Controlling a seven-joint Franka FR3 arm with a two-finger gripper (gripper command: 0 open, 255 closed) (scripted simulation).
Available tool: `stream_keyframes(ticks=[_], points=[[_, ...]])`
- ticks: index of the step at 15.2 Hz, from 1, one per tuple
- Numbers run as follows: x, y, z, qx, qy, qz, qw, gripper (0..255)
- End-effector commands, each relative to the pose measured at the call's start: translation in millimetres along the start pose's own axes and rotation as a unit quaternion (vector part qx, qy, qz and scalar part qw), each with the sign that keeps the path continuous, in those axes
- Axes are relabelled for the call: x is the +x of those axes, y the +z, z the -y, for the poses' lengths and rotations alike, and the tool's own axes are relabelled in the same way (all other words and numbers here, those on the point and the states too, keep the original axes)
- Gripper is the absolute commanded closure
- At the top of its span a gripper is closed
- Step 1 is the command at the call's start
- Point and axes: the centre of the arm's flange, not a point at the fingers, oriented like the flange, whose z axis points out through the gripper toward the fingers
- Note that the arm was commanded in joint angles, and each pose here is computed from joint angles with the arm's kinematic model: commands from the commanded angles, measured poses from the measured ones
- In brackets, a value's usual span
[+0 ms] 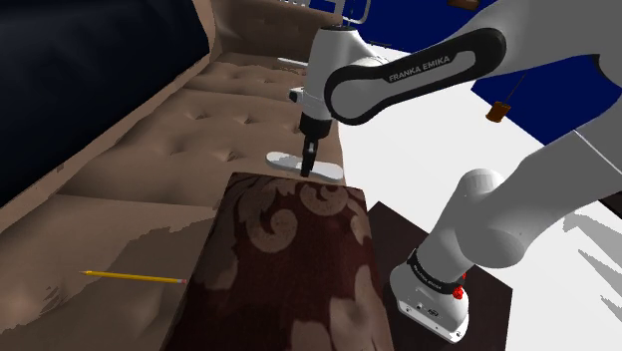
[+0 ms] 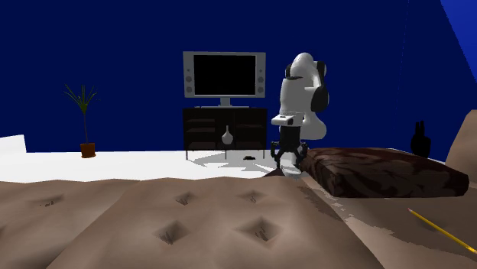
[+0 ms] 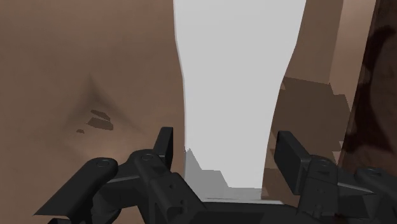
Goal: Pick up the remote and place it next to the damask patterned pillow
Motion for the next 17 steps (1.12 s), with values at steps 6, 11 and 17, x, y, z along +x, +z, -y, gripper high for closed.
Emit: stream_keyframes(ticks=[6,11,17], points=[[-0.1,36.3,1.9,0.000,0.000,0.000,1.0000,255],[-0.2,44.6,2.1,0.000,0.000,0.000,1.0000,255],[-0.1,44.6,2.1,0.000,0.000,0.000,1.0000,0]])
